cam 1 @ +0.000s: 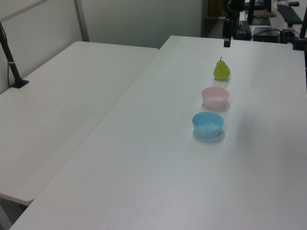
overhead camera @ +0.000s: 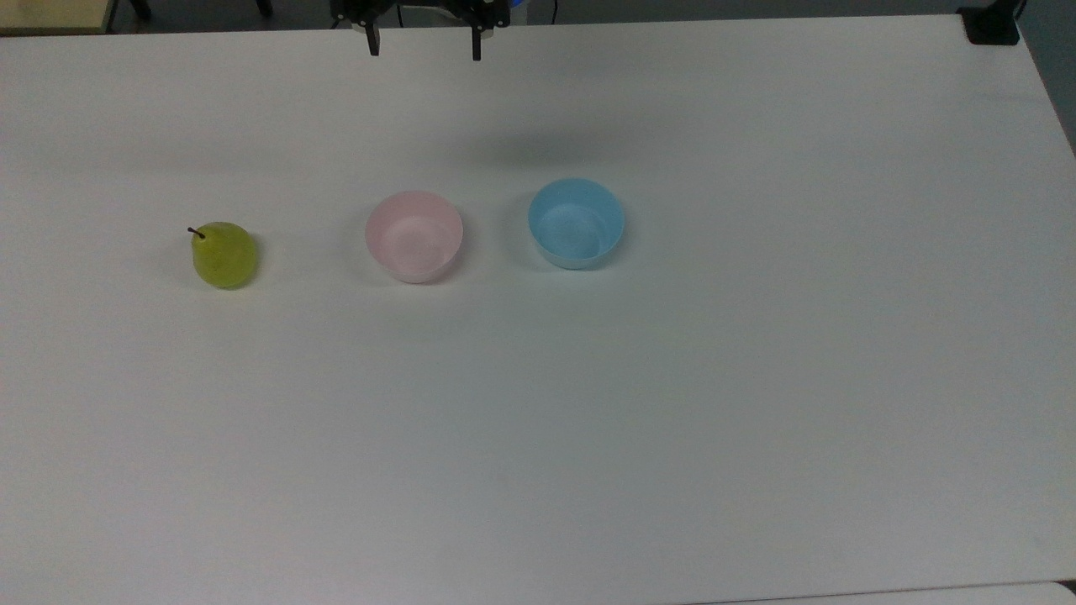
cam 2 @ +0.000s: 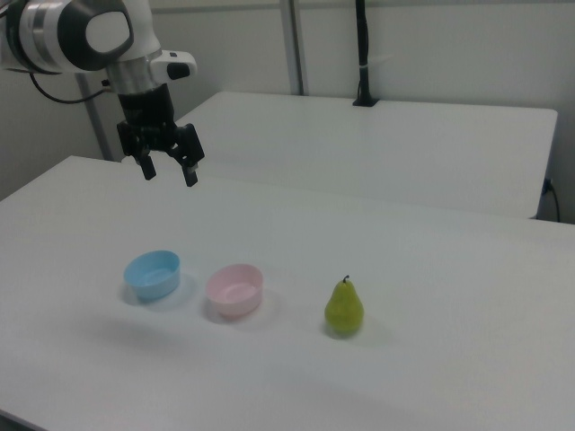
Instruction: Place the pear in the bowl
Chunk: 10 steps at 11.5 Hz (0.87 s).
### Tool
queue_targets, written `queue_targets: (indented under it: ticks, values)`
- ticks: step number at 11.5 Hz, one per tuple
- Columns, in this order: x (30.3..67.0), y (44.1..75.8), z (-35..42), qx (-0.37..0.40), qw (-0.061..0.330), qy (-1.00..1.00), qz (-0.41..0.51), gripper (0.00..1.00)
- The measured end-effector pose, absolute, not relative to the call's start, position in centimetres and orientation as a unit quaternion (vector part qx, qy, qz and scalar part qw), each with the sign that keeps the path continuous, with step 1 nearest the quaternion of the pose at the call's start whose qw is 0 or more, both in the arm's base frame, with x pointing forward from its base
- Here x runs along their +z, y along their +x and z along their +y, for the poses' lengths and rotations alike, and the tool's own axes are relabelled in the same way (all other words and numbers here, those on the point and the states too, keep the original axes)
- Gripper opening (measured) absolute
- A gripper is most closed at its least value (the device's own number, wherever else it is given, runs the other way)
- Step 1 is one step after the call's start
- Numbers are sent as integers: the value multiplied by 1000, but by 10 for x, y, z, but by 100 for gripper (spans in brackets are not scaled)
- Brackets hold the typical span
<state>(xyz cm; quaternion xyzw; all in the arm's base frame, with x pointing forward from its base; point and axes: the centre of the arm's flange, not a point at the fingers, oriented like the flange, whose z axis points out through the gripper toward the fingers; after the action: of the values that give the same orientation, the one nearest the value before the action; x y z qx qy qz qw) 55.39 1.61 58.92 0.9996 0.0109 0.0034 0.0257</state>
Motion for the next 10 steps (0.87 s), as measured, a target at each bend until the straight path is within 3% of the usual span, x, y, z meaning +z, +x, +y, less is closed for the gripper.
queue_targets:
  ticks: [6,10]
  values:
    - [591,556,-68,16,28,999,39,100]
    - [555,572,-139,23,35,998,44,100]
